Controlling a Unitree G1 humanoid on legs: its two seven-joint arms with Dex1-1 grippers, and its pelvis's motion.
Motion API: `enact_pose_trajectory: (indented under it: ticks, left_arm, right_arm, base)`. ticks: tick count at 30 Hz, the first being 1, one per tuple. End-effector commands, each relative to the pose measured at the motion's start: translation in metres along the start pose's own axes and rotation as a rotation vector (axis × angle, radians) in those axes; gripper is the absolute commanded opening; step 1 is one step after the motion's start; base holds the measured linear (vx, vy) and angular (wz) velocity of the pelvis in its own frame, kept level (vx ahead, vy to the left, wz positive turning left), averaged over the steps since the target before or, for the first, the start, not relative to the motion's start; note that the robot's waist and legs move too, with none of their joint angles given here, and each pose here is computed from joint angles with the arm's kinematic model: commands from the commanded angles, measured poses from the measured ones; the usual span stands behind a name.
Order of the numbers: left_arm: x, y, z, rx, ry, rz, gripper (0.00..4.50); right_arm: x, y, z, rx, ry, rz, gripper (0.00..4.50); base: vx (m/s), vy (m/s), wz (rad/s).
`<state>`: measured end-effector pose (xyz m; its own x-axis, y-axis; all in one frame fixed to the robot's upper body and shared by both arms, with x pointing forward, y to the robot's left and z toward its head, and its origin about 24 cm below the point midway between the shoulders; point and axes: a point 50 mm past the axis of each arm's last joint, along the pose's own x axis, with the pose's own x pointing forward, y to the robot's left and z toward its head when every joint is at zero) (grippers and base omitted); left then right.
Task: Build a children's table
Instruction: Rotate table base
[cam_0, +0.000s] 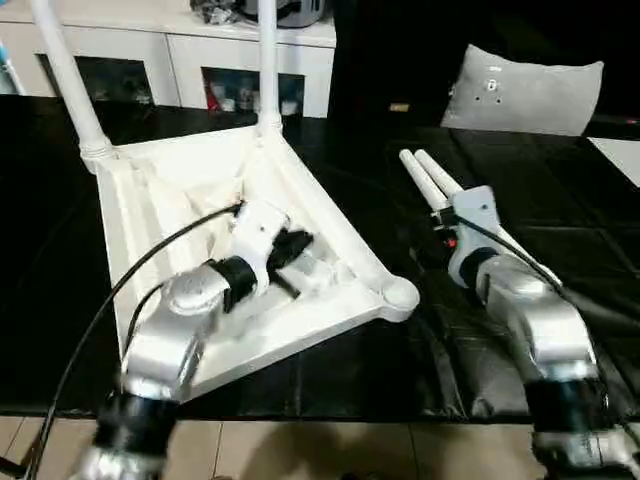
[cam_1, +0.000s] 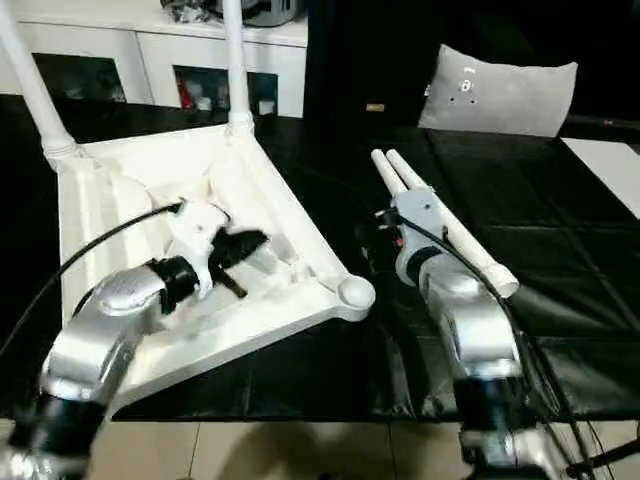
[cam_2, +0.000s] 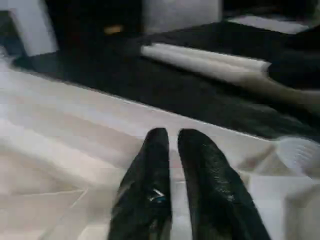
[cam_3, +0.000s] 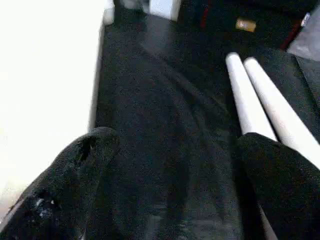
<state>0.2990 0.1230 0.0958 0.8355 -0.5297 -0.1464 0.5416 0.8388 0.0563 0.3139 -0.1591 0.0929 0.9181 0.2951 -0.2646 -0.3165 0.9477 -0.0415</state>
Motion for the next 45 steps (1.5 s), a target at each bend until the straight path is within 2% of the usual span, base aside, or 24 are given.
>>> enact_pose_trajectory:
  ticks: [1,4,5,6,7,9,10,15,17,23,35,37,45]
  left_arm:
    - [-0.011,0.004,0.001,-0.038,-0.034,0.11,0.92]
    - [-0.02,-0.002,0.001,-0.035,-0.035,0.136,1.13]
    - [-0.025,-0.008,0.001,-0.053,-0.033,0.157,1.24]
    - [-0.025,-0.008,0.001,-0.054,-0.033,0.158,1.33]
    - [-0.03,-0.011,0.001,-0.079,-0.033,0.189,1.4]
    - [-0.033,-0.012,-0.001,-0.095,-0.028,0.21,1.47]
    - [-0.036,-0.012,-0.002,-0.1,-0.025,0.231,1.59]
    - [-0.047,-0.013,-0.007,-0.101,0.006,0.267,2.02]
    - [-0.054,-0.013,-0.007,-0.08,0.015,0.293,2.02]
    - [-0.06,-0.014,0.003,-0.089,-0.046,0.291,2.02]
    - [-0.066,-0.019,-0.003,-0.11,-0.005,0.301,2.29]
    - [-0.065,-0.019,-0.002,-0.101,-0.003,0.298,2.52]
    - [-0.065,-0.018,-0.002,-0.079,0.004,0.287,2.52]
  right_arm:
    - [-0.014,0.008,0.004,0.045,-0.029,0.018,4.5]
    - [-0.026,0.016,0.002,0.028,-0.037,0.029,4.5]
    - [-0.035,0.023,-0.002,0.042,-0.042,0.041,4.5]
    - [-0.035,0.024,-0.002,0.045,-0.042,0.042,4.5]
    - [-0.043,0.032,-0.005,0.087,-0.047,0.059,4.5]
    - [-0.048,0.037,-0.005,0.107,-0.055,0.075,4.5]
    - [-0.053,0.042,-0.002,0.118,-0.11,0.094,4.5]
    - [-0.059,0.045,-0.004,0.126,-0.105,0.066,4.5]
    - [-0.063,0.045,-0.01,0.163,-0.049,0.037,4.5]
    - [-0.07,0.048,-0.017,0.153,-0.04,0.049,4.5]
    - [-0.075,0.054,-0.015,0.102,-0.03,0.094,4.5]
    - [-0.075,0.055,-0.016,0.097,-0.025,0.108,4.5]
    - [-0.075,0.056,-0.017,0.088,-0.015,0.109,4.5]
  base:
    - [0.0,0.0,0.0]
    - [0.0,0.0,0.0]
    - [0.0,0.0,0.0]
    - [0.0,0.0,0.0]
    - [0.0,0.0,0.0]
    - [0.017,-0.043,0.04]
    - [0.022,-0.077,0.06]
    - [0.008,-0.192,-0.03]
    - [-0.034,-0.199,-0.1]
    - [-0.06,-0.153,0.03]
    - [-0.071,-0.045,0.07]
    - [0.044,-0.083,0.18]
    - [0.068,0.014,0.09]
